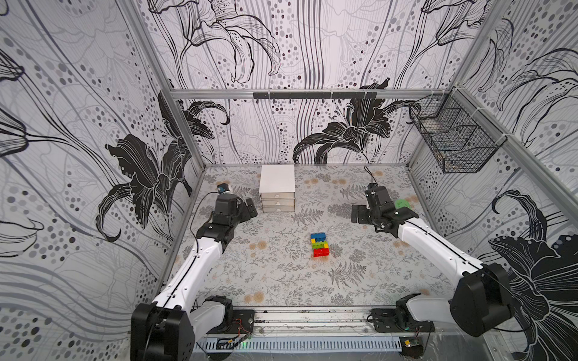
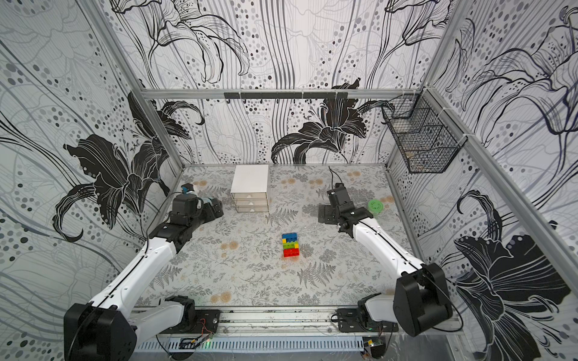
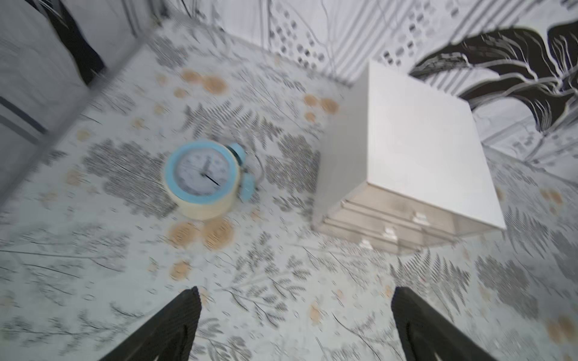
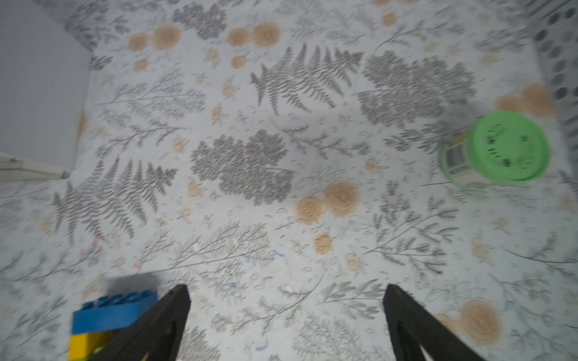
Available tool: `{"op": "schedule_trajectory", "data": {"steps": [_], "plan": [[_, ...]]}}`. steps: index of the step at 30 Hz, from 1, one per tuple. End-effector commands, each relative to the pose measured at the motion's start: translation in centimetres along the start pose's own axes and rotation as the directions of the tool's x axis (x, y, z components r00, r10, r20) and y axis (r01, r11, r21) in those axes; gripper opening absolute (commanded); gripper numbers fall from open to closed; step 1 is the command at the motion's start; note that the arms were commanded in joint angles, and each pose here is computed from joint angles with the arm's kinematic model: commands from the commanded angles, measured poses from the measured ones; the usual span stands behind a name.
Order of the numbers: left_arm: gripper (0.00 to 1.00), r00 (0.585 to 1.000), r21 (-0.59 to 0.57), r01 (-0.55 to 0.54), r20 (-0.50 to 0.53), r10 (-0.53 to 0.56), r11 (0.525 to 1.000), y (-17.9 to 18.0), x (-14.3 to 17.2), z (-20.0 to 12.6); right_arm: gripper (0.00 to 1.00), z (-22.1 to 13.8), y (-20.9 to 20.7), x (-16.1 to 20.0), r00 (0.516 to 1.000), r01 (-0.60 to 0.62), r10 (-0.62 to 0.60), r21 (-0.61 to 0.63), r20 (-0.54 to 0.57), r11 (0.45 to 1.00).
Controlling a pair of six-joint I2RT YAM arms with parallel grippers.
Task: Assemble the number 5 with lego
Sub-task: Adjust the lego brick at the center of the board, then reset both arms
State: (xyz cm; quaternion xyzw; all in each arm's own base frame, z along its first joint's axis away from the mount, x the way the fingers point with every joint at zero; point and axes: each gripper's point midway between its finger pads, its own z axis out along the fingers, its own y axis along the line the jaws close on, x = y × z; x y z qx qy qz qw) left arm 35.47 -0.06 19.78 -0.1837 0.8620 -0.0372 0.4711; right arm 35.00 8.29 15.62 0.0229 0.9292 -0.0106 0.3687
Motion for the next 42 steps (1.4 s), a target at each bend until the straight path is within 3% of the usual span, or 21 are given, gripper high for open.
{"op": "schedule_trajectory", "data": {"steps": [1, 5, 10, 15, 19, 21, 24, 42], "plan": [[0.99, 0.985, -0.153, -0.074, 0.143, 0.096, 0.986, 4.5, -2.6, 0.1, 1.00, -0.6, -5.2, -2.0, 0.978, 0.000, -0.052, 0.249, 0.202, 0.968], [0.99, 0.969, -0.179, -0.075, 0.219, 0.114, 0.981, 6.9, -2.2, 1.6, 0.99, 0.0, -8.3, -0.7, 0.966, -0.027, -0.063, 0.343, 0.250, 0.939], [0.99, 0.962, -0.140, -0.036, 0.264, 0.072, 0.990, 7.8, 0.3, 4.9, 0.99, 2.0, -8.9, 0.3, 0.933, -0.056, -0.063, 0.317, 0.353, 0.947], [0.99, 0.922, -0.077, -0.065, 0.378, 0.089, 0.995, 7.3, 1.4, 5.9, 1.00, 3.9, -7.6, 0.9, 0.891, 0.006, -0.116, 0.243, 0.438, 0.970], [0.99, 0.904, -0.037, -0.113, 0.410, 0.118, 0.993, 6.8, 2.9, 7.0, 1.00, 4.5, -6.3, 1.3, 0.862, 0.082, -0.144, 0.146, 0.487, 0.986], [0.99, 0.940, -0.048, -0.113, 0.318, 0.122, 0.992, 6.7, 3.4, 8.2, 1.00, 5.9, -6.5, 1.7, 0.859, 0.086, -0.126, 0.104, 0.497, 0.991], [0.99, 0.945, -0.040, -0.127, 0.300, 0.133, 0.991, 6.4, 3.4, 8.8, 1.00, 7.5, -6.9, 1.9, 0.899, 0.084, -0.092, 0.036, 0.427, 0.996], [1.00, 0.934, -0.045, -0.135, 0.327, 0.142, 0.990, 6.4, 3.1, 8.5, 1.00, 7.6, -6.9, 1.5, 0.896, 0.083, -0.086, 0.025, 0.436, 0.996]]}}
